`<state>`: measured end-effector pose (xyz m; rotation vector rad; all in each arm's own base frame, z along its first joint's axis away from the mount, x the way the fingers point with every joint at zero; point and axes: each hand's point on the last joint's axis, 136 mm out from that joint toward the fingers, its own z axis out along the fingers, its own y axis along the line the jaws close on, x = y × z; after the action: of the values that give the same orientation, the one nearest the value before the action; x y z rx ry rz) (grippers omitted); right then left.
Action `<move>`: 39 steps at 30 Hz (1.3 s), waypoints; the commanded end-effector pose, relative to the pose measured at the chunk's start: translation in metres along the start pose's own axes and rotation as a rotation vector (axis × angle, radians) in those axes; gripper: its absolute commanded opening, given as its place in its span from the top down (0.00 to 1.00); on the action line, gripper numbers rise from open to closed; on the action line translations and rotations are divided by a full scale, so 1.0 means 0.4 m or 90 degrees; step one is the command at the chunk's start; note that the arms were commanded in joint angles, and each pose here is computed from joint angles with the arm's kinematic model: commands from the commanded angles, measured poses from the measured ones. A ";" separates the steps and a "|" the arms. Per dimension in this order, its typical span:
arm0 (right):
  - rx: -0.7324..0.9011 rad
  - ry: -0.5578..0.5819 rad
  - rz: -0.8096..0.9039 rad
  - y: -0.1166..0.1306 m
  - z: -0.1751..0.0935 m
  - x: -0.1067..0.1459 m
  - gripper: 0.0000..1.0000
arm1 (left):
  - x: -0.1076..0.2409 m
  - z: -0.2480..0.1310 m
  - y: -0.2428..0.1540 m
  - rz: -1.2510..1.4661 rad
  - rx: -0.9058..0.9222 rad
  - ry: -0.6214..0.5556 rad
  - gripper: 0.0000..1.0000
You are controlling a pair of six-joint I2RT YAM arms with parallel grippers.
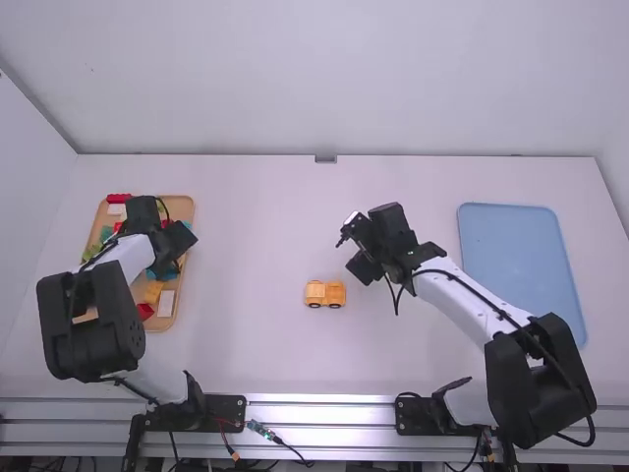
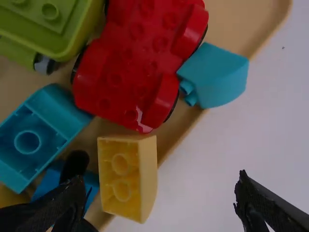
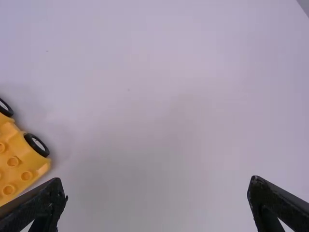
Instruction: Assemble lego blocks to make yellow taxi
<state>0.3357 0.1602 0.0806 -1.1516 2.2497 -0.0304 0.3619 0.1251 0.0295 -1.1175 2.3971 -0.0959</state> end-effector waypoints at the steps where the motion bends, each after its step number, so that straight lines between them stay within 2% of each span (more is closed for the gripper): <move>1: 0.009 -0.025 0.002 -0.012 -0.020 -0.036 0.01 | 0.021 0.009 0.024 -0.015 -0.016 0.006 0.19; 13: 0.009 -0.024 0.002 -0.012 -0.020 -0.035 0.01 | 0.023 0.028 0.041 -0.026 -0.016 -0.030 0.16; 28: 0.008 -0.024 0.002 -0.012 -0.020 -0.035 0.01 | 0.028 0.058 0.025 -0.035 0.020 -0.042 0.19; 33: 0.009 -0.024 0.002 -0.012 -0.020 -0.034 0.01 | 0.034 0.054 0.018 -0.037 0.027 -0.020 0.18; 39: 0.009 -0.024 0.002 -0.013 -0.020 -0.034 0.01 | -0.008 0.011 0.024 -0.055 -0.002 0.026 0.09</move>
<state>0.3357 0.1603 0.0807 -1.1521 2.2490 -0.0296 0.3464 0.1226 0.0114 -1.2174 2.4167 -0.1353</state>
